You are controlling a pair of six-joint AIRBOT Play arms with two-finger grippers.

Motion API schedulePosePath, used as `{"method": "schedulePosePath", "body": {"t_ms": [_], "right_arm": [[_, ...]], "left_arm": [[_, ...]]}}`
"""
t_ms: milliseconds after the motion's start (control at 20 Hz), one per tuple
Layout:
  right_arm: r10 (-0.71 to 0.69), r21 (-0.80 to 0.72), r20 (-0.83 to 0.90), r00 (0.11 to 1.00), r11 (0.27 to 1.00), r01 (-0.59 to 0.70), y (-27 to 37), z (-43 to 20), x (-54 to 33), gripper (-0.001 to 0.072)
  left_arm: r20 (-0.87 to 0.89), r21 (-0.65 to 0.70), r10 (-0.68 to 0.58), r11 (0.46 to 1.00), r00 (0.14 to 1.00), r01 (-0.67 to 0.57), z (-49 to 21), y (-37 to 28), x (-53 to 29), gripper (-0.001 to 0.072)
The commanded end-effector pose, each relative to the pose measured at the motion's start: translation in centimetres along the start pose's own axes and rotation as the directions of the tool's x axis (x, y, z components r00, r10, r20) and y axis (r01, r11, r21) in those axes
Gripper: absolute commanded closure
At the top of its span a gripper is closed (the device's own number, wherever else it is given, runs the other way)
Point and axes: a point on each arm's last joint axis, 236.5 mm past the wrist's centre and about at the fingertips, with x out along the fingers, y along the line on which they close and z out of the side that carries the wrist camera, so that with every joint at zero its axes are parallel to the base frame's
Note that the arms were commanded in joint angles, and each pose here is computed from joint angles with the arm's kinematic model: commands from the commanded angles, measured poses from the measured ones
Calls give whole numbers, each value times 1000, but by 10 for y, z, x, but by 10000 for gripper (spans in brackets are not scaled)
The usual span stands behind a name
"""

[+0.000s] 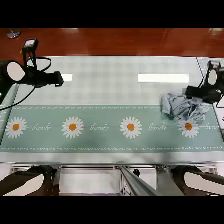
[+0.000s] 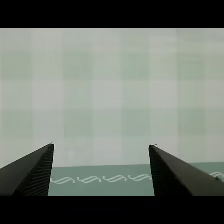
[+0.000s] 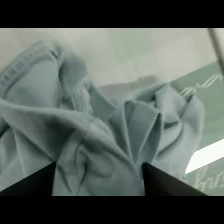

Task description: Fold the shirts.

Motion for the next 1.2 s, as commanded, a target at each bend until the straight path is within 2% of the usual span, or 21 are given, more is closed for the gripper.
{"method": "schedulePosePath", "body": {"t_ms": [0,50,100,150,200,300,450,550,700,850,1000,1150], "right_arm": [[142,105,-138,980,986,-128,23,-44,47,83],[168,116,-154,974,982,-151,31,-44,52,91],[197,115,-170,966,977,-180,41,-41,54,143],[237,104,-183,954,970,-221,51,-36,47,429],[279,90,-176,944,960,-267,60,-26,34,670],[354,24,-103,929,935,-354,72,8,-15,676],[440,-54,204,874,897,-439,65,73,-134,676],[504,-155,383,774,861,-484,60,89,-222,676],[581,-284,548,602,806,-520,51,88,-341,676],[635,-382,649,419,748,-543,40,65,-440,676],[700,-506,673,240,672,-540,39,37,-519,677],[743,-591,651,156,625,-511,40,13,-560,677]], "left_arm": [[-71,-31,-30,999,997,28,-30,-6,17,5],[-94,-43,-48,998,994,44,-39,-12,22,5],[-117,-45,-54,998,992,49,-47,-14,25,4],[-141,-44,-53,998,989,48,-53,-14,25,5],[-164,-49,-50,998,985,42,-57,-11,22,5],[-229,-71,-38,997,973,22,-67,1,8,5],[-264,-31,-33,999,964,26,-81,12,-25,5],[-234,-39,-87,996,968,81,-100,-5,-48,5],[-178,-60,-226,974,958,219,-144,-47,-66,5],[-163,-72,-284,959,945,275,-168,-65,-78,5],[-129,-80,-305,952,944,296,-162,-70,-81,5],[-91,-133,-302,948,949,289,-152,-70,-79,5]]}}
